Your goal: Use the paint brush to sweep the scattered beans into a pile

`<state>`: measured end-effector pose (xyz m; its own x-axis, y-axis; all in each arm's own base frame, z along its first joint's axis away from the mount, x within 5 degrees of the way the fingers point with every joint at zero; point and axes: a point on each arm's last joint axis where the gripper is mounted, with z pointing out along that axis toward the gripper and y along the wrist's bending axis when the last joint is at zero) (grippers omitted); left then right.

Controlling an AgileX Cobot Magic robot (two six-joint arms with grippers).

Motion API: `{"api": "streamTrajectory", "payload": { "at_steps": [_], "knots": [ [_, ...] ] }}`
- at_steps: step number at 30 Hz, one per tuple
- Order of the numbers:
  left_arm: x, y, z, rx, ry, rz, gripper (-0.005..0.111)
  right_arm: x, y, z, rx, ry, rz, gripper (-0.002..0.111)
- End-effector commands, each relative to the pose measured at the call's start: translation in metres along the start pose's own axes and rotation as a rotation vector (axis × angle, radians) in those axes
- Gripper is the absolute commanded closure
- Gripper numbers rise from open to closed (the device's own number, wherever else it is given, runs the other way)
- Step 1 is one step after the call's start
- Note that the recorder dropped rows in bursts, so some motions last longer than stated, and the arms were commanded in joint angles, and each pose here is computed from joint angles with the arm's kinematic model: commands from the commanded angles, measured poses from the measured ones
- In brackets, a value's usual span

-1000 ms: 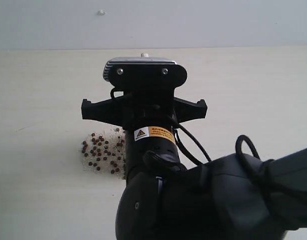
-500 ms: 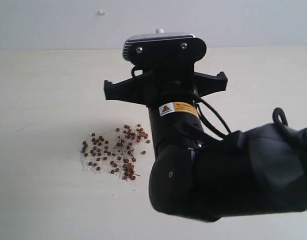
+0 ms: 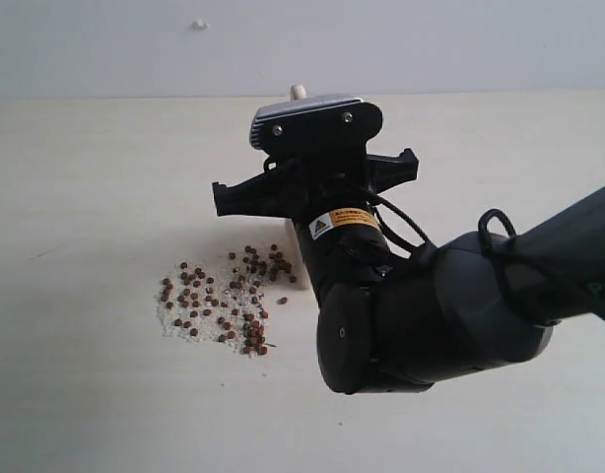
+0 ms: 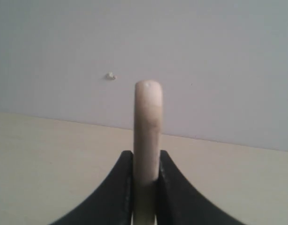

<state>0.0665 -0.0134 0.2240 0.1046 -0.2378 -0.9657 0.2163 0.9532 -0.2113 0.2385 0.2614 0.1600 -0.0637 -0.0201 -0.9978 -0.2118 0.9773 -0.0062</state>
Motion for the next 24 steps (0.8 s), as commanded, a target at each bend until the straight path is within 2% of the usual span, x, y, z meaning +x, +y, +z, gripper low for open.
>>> {"api": "streamTrajectory", "payload": {
  "at_steps": [1, 6, 10, 16, 24],
  "knots": [
    [0.0, 0.0, -0.001, 0.001, -0.007, -0.007, 0.107, 0.0, -0.004, 0.001, 0.026, -0.011, -0.019, 0.108],
    [0.0, 0.0, -0.001, 0.001, -0.007, -0.007, 0.107, 0.003, -0.002, 0.001, 0.009, 0.011, -0.03, 0.108],
    [0.0, 0.0, -0.001, 0.001, -0.007, -0.007, 0.107, 0.005, 0.007, 0.002, -0.07, 0.052, -0.025, 0.108],
    [0.0, 0.0, -0.001, 0.001, -0.007, -0.007, 0.107, 0.0, 0.015, 0.003, -0.141, 0.024, 0.046, 0.108],
    [0.0, 0.0, -0.001, 0.001, -0.007, -0.007, 0.107, 0.002, 0.018, 0.003, -0.169, 0.046, 0.061, 0.108]
  ]
}}
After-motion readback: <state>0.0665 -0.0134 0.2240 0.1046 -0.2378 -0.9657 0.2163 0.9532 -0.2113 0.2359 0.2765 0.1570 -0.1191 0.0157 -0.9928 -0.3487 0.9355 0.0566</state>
